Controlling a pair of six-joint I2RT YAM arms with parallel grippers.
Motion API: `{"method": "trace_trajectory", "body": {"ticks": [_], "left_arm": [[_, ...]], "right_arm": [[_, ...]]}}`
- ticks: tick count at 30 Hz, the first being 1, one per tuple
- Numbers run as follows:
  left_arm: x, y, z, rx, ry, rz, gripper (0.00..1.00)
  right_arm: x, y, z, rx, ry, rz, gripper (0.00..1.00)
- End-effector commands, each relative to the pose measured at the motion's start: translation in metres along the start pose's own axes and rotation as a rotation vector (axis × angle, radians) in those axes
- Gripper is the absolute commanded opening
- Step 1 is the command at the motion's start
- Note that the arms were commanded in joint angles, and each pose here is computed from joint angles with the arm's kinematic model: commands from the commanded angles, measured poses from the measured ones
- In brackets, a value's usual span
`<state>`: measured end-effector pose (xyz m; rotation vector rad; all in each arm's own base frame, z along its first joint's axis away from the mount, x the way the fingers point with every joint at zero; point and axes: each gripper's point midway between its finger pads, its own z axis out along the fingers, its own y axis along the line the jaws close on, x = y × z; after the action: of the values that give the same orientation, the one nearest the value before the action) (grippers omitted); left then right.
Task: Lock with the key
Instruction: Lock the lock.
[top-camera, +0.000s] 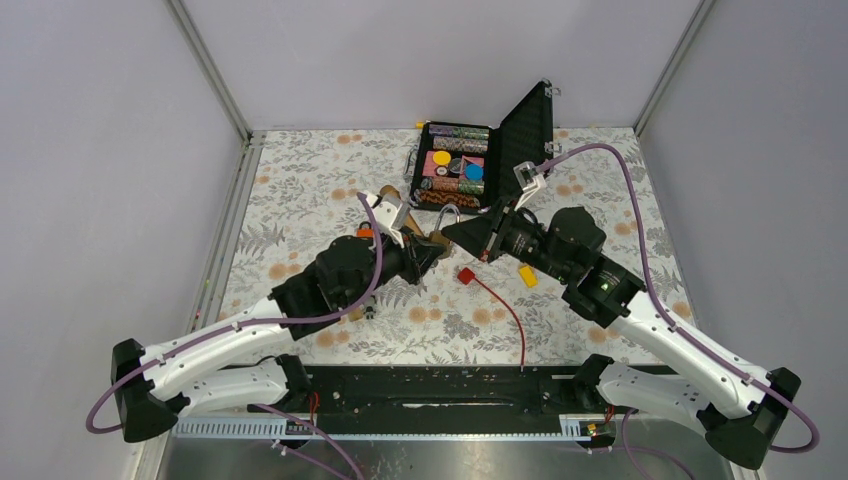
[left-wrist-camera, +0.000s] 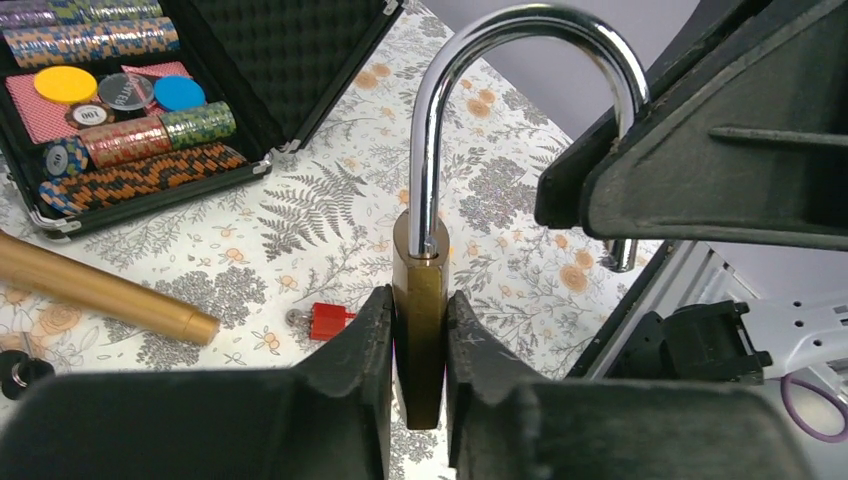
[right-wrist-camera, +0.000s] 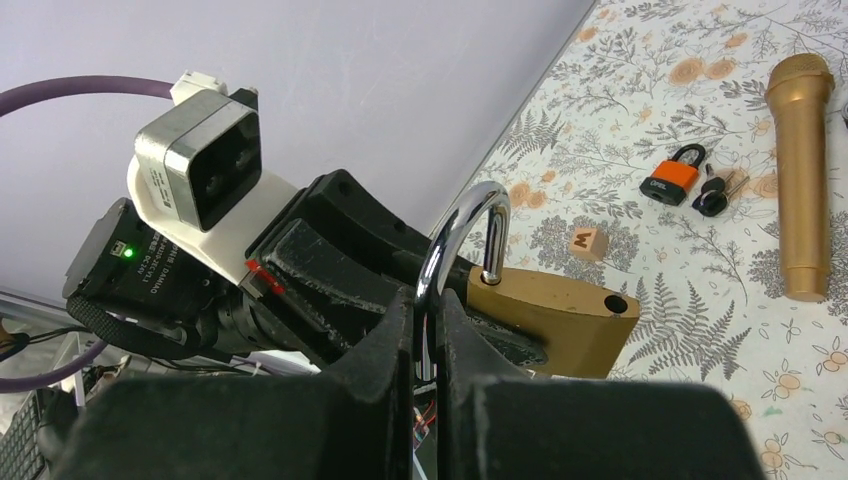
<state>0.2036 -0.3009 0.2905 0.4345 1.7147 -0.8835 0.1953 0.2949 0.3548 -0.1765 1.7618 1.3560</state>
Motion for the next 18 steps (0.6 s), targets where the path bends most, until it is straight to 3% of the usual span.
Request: {"method": "trace_trajectory", "body": {"ticks": [1, 6, 12, 18], "left_arm": [[-0.003, 0.022, -0.002, -0.098, -0.005, 0.039, 0.00], [-0.011, 0.012, -0.015, -0.033, -0.030, 0.065, 0.00], [-0.026, -0.011, -0.040, 0.108, -0.060, 0.099, 0.00], [-0.020, -0.028, -0.054, 0.222, -0.005, 0.157, 0.00]], "right_arm": [[-0.047, 0.079, -0.023, -0.289, -0.146, -0.013, 0.04], [-0.026, 0.047, -0.023, -0.166, -0.080, -0.098, 0.25], [0.019, 0.009, -0.035, -0.052, 0.129, -0.230, 0.58], [0.009, 0.013, -0.050, -0.045, 0.112, -0.314, 0.84]]}}
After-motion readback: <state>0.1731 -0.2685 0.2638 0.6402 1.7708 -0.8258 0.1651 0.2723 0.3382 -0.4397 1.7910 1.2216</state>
